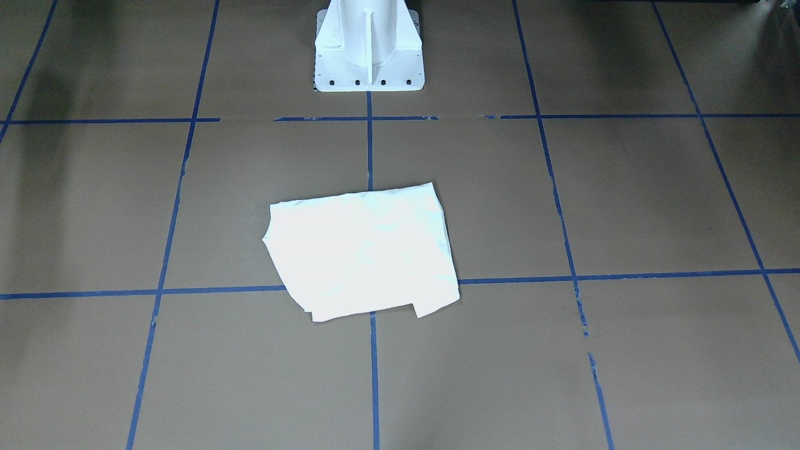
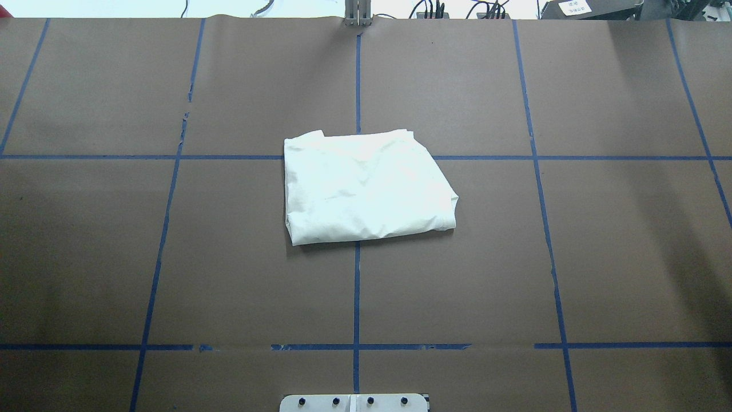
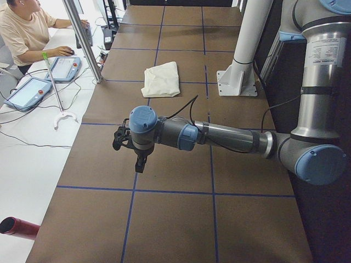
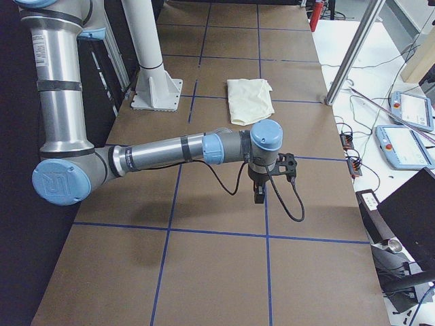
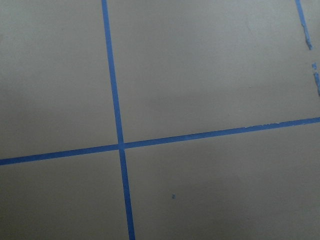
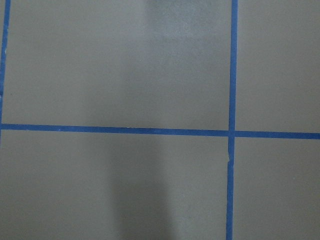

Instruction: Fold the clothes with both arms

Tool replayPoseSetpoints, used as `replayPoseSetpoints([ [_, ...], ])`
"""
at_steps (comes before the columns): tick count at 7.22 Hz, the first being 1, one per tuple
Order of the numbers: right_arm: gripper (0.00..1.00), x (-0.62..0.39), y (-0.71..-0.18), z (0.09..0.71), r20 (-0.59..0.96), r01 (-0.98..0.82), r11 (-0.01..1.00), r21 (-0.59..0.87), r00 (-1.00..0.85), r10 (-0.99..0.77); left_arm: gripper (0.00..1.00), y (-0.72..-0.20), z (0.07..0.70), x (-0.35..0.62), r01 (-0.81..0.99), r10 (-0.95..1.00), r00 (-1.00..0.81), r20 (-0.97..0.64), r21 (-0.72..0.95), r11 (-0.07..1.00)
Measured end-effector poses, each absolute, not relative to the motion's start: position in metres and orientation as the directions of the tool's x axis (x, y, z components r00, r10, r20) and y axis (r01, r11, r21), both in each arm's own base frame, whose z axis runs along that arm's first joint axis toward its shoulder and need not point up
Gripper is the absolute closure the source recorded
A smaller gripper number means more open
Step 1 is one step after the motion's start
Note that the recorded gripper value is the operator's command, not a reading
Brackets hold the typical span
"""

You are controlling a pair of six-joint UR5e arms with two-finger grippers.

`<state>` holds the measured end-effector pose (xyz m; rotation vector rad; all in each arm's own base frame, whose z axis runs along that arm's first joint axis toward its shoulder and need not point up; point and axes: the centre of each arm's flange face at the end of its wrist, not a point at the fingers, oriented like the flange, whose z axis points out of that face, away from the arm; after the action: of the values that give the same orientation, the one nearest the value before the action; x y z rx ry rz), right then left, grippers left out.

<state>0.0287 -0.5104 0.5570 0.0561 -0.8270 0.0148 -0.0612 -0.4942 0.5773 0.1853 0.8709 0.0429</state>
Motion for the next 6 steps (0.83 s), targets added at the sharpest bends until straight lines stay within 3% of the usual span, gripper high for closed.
replayPoseSetpoints([
  [6,0.00,0.038,-0.463,0.590,0.729,-0.047,0.999,-0.020,0.683,0.046,0.00,-0.464,0.621,-0.062,0.039,0.045,0.661,-0.749,0.094,0.995],
])
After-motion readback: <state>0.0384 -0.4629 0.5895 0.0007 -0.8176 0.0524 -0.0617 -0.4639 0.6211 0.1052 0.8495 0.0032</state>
